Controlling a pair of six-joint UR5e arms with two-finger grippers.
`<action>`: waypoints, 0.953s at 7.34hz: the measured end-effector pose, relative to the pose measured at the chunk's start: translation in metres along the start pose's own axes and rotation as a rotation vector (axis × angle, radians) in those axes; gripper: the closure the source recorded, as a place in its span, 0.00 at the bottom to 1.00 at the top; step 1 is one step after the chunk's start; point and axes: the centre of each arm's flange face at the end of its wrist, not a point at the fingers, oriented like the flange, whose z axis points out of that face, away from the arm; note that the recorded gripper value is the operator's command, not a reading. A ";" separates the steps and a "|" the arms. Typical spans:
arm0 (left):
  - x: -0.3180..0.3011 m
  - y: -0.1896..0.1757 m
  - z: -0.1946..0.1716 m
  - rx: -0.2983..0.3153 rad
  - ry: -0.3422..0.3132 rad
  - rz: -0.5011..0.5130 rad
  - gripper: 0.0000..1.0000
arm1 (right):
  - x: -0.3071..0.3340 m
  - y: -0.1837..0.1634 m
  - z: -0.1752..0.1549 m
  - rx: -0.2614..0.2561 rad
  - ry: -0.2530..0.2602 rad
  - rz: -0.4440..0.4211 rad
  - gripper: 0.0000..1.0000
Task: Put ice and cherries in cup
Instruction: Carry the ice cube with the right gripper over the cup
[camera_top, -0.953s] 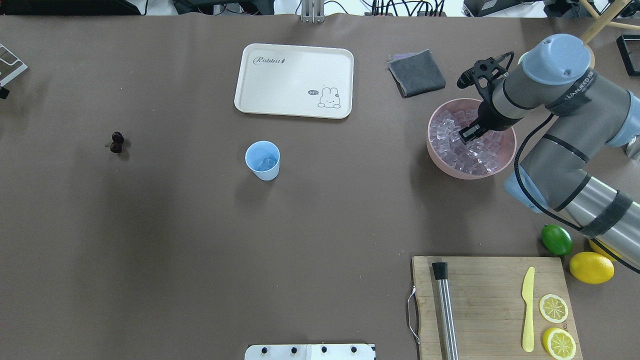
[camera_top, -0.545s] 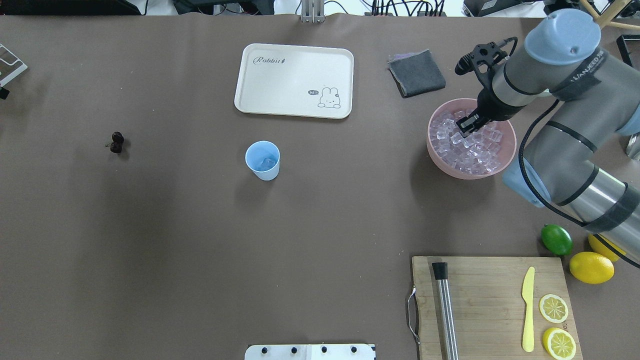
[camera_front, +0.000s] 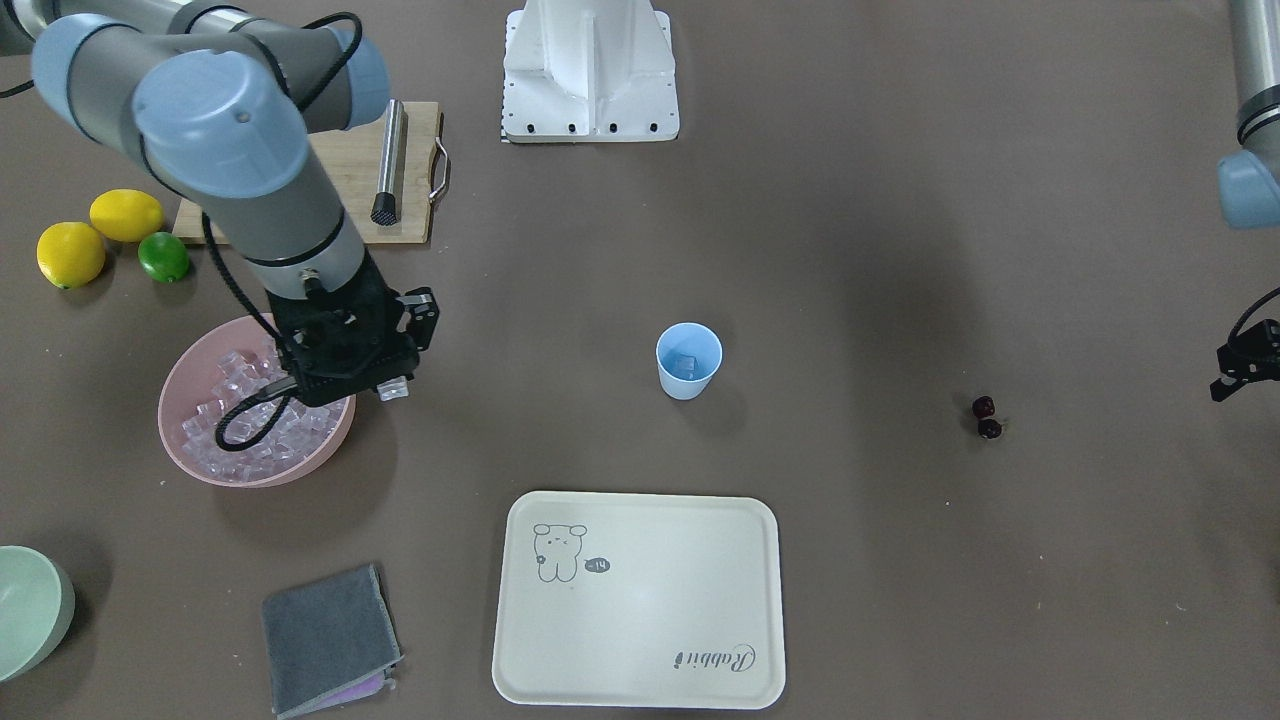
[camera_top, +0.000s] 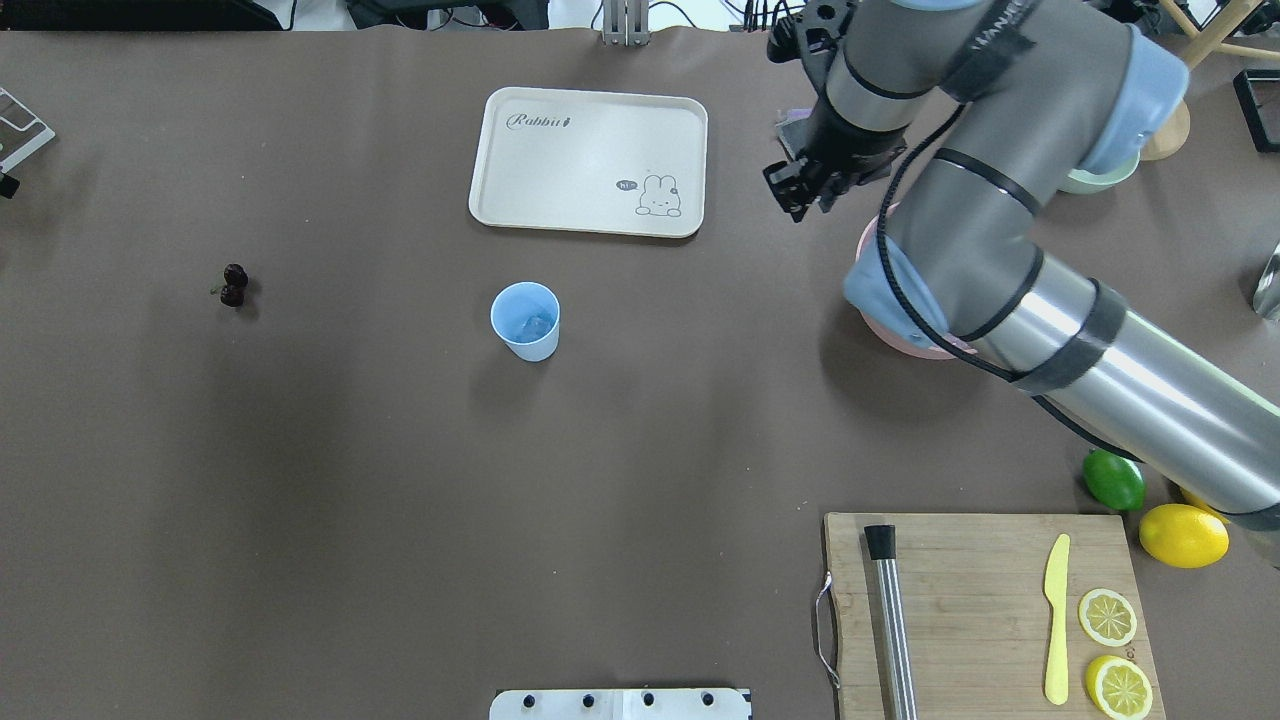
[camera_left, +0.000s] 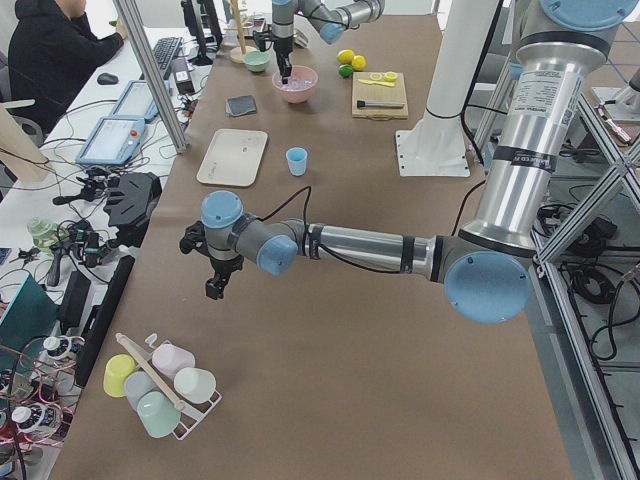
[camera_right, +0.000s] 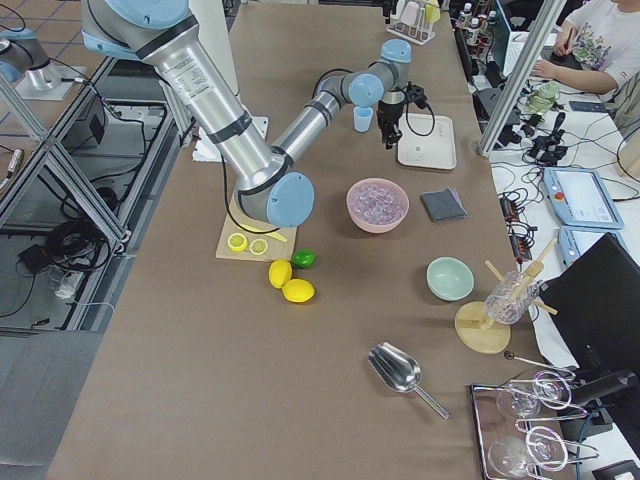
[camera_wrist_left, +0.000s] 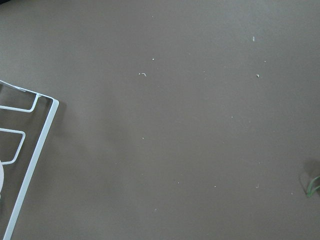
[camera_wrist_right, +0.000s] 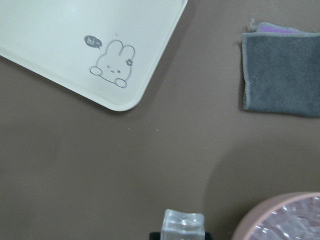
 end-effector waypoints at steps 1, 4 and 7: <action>0.001 0.000 0.000 0.001 0.000 0.002 0.02 | -0.051 -0.022 0.001 0.008 -0.002 0.048 1.00; 0.010 -0.013 -0.005 0.015 0.003 0.019 0.02 | -0.185 -0.037 0.023 0.078 -0.013 0.124 1.00; 0.018 -0.019 -0.008 0.033 -0.019 0.048 0.02 | -0.243 -0.008 0.059 0.096 0.027 0.107 1.00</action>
